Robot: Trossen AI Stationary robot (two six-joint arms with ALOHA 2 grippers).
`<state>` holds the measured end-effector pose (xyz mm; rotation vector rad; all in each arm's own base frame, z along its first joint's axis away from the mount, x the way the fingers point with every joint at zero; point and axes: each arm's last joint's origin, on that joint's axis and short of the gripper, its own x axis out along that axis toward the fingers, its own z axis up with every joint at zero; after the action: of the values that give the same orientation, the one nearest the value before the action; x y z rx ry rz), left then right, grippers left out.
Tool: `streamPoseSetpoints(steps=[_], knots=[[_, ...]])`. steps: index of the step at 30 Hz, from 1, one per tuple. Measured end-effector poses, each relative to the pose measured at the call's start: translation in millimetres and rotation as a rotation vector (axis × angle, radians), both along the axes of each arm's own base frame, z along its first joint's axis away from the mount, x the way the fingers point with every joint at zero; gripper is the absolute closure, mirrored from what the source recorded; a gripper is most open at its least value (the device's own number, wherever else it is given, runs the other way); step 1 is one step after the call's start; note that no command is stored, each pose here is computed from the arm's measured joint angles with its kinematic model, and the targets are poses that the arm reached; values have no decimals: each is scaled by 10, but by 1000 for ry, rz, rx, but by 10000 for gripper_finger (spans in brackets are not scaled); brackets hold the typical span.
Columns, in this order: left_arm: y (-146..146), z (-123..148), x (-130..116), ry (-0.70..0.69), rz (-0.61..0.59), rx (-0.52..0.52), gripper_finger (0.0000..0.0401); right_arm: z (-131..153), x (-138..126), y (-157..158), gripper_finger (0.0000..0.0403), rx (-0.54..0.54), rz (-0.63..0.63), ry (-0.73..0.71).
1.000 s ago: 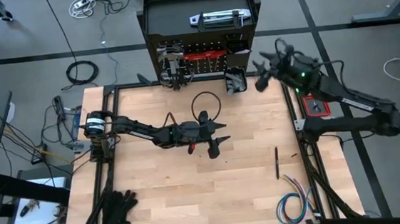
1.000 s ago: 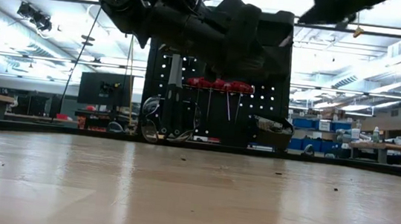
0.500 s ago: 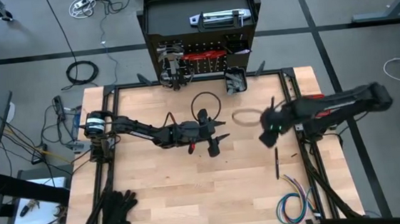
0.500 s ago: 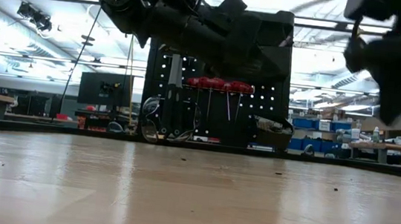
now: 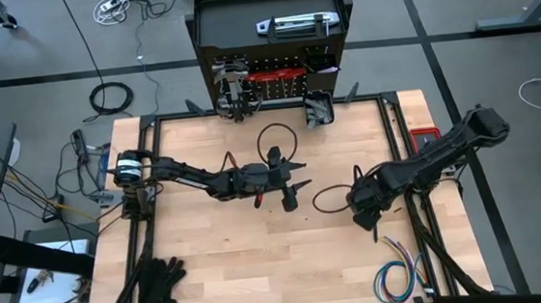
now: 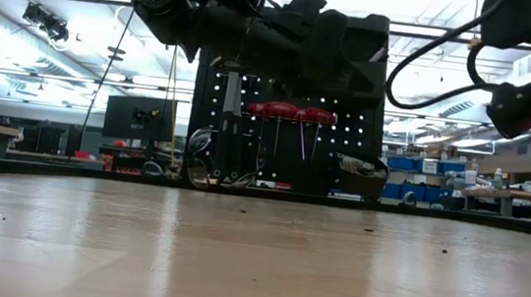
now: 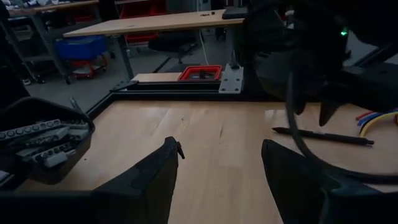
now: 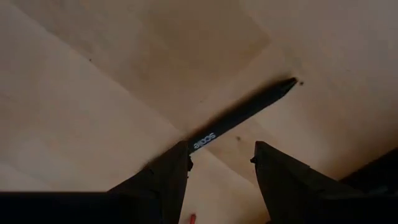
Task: Hang tools onto peg board
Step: Put the black pen on the pegboard
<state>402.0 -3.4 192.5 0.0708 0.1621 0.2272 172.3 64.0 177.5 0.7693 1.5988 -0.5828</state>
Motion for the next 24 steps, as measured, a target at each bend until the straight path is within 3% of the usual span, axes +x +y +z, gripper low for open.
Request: streamPoseSetpoints(steps=[10,14,18,24], knots=[[0,0,0,1,0,0,172,-459,-133,-1,213,86,-37,-41],[0,-1,0,2,0,0,172,-524,-173,-28,221,75,-31,-54],[3,-6,-1,7,0,1,172,-480,-157,-49,263,17,46,-57],[3,-35,-6,38,1,1,172,-500,-137,-75,374,-6,165,-61]])
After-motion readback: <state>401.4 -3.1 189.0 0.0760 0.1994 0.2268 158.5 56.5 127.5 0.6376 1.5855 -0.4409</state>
